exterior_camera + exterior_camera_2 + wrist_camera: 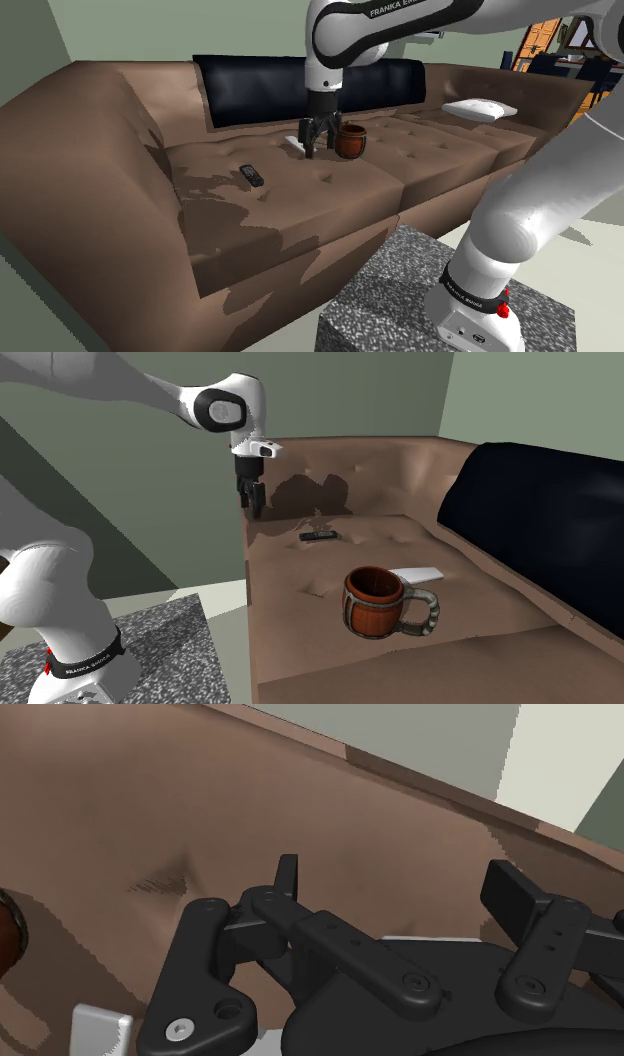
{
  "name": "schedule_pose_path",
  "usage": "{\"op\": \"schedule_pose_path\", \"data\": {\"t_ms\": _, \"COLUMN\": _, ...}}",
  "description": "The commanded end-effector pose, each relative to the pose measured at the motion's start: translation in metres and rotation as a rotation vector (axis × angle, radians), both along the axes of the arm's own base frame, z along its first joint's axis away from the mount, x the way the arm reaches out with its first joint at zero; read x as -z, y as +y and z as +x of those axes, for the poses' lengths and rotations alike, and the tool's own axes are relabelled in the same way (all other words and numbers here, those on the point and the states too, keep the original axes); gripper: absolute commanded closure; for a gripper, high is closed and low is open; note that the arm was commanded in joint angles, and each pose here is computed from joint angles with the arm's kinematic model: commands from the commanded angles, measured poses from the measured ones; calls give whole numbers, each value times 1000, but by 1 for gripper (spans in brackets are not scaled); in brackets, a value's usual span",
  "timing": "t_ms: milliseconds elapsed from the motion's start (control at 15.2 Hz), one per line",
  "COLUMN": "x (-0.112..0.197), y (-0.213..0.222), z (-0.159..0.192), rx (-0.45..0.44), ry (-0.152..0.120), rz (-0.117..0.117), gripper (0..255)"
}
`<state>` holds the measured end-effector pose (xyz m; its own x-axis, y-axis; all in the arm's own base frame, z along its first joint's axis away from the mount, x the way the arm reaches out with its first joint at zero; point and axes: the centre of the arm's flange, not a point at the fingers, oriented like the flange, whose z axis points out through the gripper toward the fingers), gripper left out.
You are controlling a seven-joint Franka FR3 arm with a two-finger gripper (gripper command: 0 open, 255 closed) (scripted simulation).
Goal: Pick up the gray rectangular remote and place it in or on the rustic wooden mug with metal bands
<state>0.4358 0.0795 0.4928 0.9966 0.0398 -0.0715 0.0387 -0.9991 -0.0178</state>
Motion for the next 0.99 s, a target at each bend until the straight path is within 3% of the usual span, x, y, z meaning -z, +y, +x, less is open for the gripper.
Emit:
{"op": "schedule_pose_path", "data": {"t_ms": 0, "x": 13, "y": 8, "z": 24, "rx": 17, "ry": -7, "rz": -2, "gripper": 0}}
{"op": "schedule_pose_path", "data": {"t_ms": 924, "x": 95, "y": 42, "z": 180, "rx": 135, "ry": -44, "rz": -22, "gripper": 0}}
